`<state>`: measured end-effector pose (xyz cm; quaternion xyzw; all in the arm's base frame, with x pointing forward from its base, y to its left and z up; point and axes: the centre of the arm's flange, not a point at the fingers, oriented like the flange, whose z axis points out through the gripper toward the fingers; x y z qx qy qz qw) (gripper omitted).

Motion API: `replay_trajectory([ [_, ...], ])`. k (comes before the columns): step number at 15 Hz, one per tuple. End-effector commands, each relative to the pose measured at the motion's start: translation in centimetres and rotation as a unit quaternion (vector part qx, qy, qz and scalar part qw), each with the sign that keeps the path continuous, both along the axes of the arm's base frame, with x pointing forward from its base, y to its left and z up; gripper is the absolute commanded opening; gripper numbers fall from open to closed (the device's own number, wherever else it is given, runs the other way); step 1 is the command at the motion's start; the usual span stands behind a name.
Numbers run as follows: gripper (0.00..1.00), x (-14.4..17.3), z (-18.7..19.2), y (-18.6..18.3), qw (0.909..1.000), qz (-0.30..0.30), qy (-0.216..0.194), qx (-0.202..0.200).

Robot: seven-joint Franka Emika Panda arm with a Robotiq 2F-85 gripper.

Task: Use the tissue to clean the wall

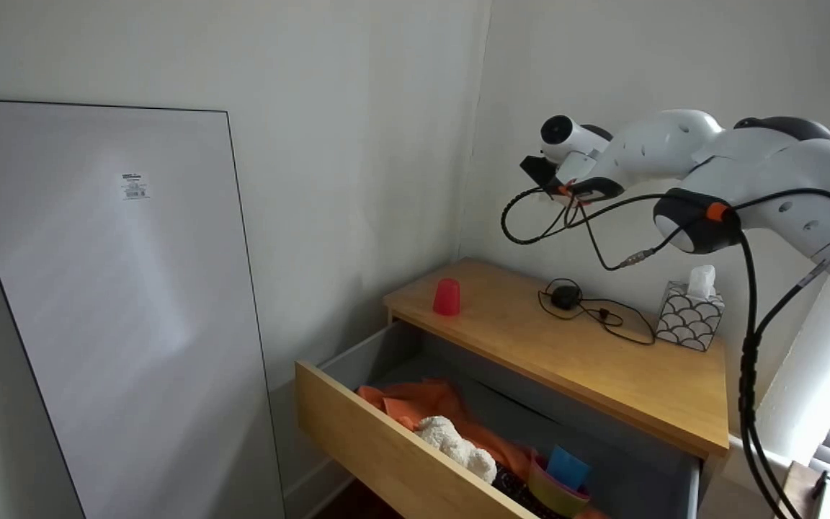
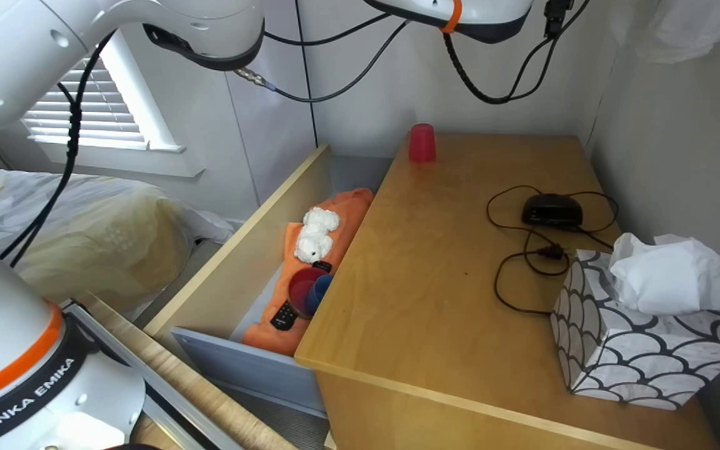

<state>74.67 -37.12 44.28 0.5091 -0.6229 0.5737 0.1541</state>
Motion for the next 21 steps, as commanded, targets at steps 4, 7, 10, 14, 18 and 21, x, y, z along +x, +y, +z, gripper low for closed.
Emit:
replay_trajectory([
  [4, 0.00, 1.1, -1.2, -0.5, 0.9998, 0.014, 0.002, -0.015],
  [7, 0.00, 0.5, -1.9, -1.1, 0.9994, -0.013, 0.029, -0.011],
  [10, 0.00, -0.3, -2.6, -1.8, 0.9973, -0.045, 0.057, -0.007],
  [14, 0.00, -1.6, -3.6, -2.7, 0.9895, -0.094, 0.110, 0.001],
  [18, 0.00, -2.9, -4.5, -3.8, 0.9784, -0.138, 0.154, 0.008],
  [21, 0.00, -3.8, -5.0, -4.6, 0.9692, -0.166, 0.181, 0.014],
])
